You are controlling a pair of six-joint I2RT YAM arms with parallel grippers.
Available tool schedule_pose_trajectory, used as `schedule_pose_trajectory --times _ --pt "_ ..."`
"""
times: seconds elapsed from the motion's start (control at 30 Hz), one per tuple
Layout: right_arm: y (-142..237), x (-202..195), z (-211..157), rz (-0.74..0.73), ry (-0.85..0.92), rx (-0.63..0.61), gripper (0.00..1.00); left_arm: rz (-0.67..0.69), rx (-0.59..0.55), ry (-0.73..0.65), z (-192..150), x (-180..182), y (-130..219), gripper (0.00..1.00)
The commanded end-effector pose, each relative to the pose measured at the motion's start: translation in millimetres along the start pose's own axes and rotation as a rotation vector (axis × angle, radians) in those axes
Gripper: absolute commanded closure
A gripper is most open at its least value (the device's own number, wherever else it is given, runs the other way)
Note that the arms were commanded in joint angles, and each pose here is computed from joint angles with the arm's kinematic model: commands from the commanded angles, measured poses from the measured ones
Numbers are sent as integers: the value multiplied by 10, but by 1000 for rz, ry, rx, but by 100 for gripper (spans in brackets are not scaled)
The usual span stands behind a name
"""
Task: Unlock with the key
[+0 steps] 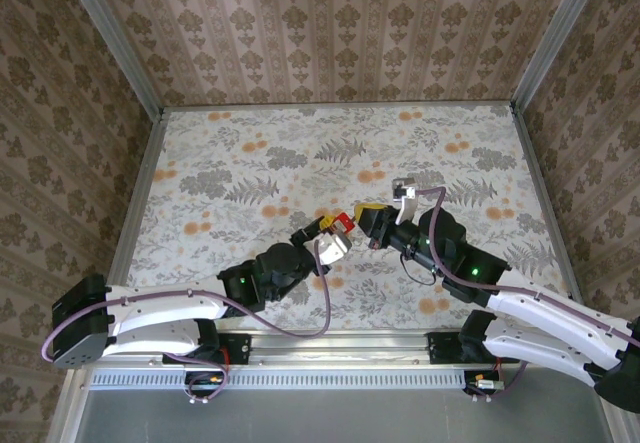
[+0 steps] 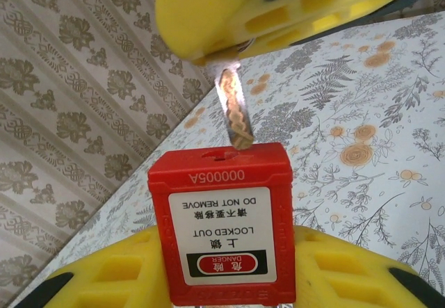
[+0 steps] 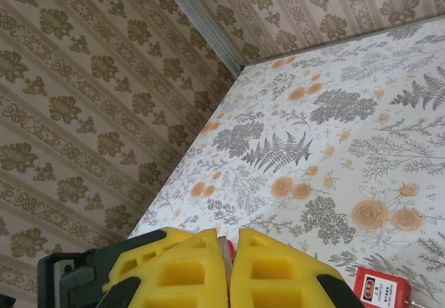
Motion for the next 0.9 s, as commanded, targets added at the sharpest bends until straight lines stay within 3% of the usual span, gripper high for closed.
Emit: schedule_pose_trajectory --times 0.0,0.87 --pt "20 125 95 37 17 -42 96 10 -45 74 126 107 18 73" --pt "-137 27 -56 -3 82 -15 95 -19 -104 156 245 202 102 73"
Point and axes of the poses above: each hand's point on the last joint's axis, 136 mm out from that joint toward the fingers, its own y axis back along the fingers, its own x axis along the line the jaws close on, z = x × y, the point moved 8 cm from there along y, back along the fingers, and after that the axes turned 7 degrees about -y, right-handed, at the moved point
